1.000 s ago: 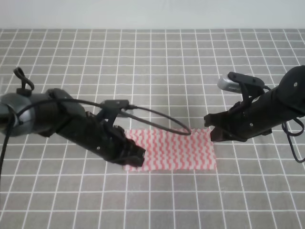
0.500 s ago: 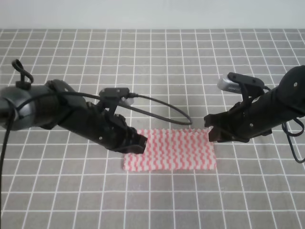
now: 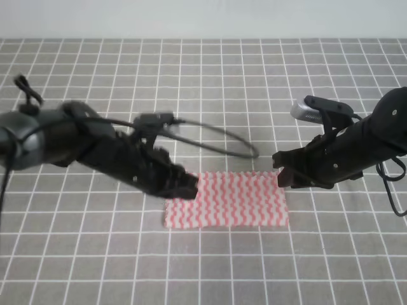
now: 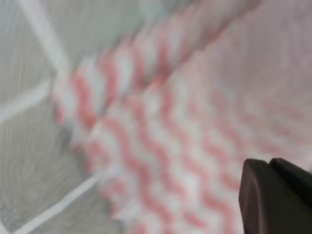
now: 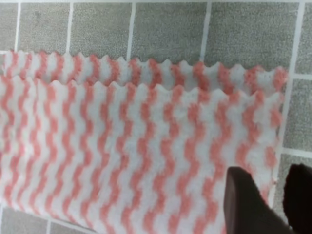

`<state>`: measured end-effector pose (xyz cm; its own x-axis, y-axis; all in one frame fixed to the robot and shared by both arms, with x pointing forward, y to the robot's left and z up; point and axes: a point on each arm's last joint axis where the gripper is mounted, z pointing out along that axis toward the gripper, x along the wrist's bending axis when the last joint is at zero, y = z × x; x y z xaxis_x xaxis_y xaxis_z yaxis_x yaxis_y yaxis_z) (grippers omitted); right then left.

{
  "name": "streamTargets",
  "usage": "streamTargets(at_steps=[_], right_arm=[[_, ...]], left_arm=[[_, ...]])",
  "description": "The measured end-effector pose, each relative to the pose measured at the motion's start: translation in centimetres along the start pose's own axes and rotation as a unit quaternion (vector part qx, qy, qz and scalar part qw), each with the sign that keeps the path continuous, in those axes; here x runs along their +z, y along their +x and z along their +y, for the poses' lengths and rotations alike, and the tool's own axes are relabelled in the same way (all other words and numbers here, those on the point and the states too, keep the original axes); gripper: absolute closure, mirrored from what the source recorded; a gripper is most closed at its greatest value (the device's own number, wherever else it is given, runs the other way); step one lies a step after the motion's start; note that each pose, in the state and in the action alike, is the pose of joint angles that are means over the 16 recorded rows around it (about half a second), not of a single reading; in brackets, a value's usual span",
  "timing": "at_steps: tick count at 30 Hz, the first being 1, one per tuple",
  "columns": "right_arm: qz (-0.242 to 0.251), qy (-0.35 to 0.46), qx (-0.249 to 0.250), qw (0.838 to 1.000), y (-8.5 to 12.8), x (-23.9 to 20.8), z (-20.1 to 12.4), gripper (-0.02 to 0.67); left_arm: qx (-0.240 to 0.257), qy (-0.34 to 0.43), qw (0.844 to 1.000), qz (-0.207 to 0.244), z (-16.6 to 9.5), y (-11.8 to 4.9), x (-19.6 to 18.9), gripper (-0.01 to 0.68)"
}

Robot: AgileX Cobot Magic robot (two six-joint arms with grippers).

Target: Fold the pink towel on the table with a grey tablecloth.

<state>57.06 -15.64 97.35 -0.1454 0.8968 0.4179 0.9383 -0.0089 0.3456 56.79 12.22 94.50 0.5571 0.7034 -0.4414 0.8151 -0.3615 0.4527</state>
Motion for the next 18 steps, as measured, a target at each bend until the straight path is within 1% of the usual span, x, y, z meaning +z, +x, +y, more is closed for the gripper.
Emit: streamTargets(at_steps=[7,14,18], right_arm=[[0.0,0.004,0.004,1.0,-0.1,0.3,0.0,0.464],[-0.001,0.005,0.009,1.0,-0.3,0.7,0.0,0.464],[-0.003,0.007,0.011,1.0,-0.4,1.1,-0.1,0.465]], left_arm=[[-0.007,-0.003,1.0,0.002,0.2,0.4,-0.5,0.675],[-0.024,0.007,1.0,0.009,-0.2,1.7,0.3,0.675],[-0.03,0.014,0.999,0.01,-0.4,2.1,0.8,0.676]])
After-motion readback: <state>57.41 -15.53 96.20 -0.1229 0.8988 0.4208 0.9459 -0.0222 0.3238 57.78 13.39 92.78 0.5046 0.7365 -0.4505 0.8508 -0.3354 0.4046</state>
